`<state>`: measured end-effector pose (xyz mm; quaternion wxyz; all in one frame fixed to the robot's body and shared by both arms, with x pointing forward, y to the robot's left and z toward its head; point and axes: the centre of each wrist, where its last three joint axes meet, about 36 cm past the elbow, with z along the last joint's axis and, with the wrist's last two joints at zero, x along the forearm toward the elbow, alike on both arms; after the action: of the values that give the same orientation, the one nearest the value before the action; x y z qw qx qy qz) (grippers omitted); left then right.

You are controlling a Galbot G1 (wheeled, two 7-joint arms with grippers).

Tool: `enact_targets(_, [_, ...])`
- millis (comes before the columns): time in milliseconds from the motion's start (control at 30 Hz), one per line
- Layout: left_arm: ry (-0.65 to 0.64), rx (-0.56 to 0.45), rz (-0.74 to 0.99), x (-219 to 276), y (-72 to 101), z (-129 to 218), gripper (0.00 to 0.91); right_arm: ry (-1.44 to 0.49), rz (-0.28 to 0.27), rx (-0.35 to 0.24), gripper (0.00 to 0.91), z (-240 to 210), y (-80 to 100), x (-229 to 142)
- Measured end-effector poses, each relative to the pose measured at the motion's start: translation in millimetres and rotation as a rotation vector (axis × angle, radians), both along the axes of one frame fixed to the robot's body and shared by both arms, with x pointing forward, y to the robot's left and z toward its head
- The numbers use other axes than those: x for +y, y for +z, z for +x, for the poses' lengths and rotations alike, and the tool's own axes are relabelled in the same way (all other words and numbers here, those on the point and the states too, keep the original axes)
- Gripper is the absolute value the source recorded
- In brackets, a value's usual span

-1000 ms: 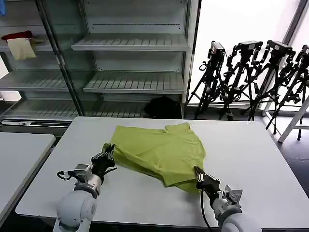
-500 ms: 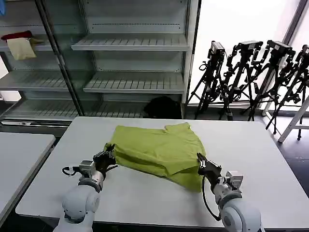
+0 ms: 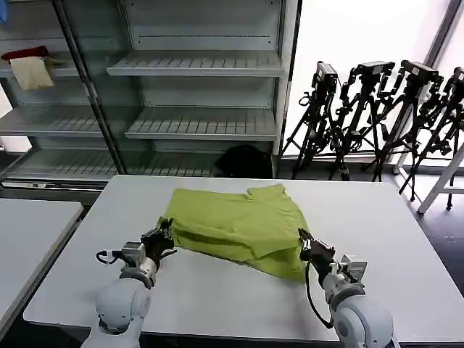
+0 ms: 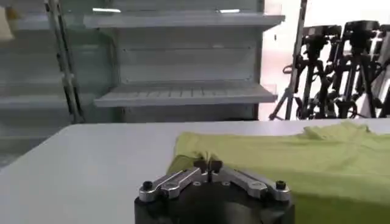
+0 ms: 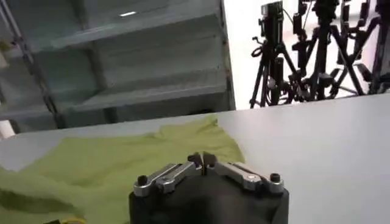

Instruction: Fold and organize the clothes.

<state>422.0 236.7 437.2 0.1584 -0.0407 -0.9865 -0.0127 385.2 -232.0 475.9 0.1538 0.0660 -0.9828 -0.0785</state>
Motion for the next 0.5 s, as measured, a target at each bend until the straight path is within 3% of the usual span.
enact_targets(400, [0.001, -0.005, 0.003, 1.0, 0.7, 2.3, 0.0, -0.02, -0.006, -0.007, 0.0, 28.6, -0.2, -6.1])
enact_targets(433, [0.0, -0.004, 0.002, 0.3, 0.5, 2.8, 0.0, -0.02, -0.007, -0.005, 0.786, 29.9, -1.1, -6.0])
enact_targets(467, [-0.001, -0.004, 0.001, -0.3, 0.3, 3.0, 0.0, -0.02, -0.007, -0.003, 0.907, 31.2, -2.1, -6.0])
enact_targets(500, [-0.001, -0.004, 0.0, -0.5, 0.0, 3.1, 0.0, -0.022, -0.007, -0.002, 0.877, 32.9, -2.7, -6.3])
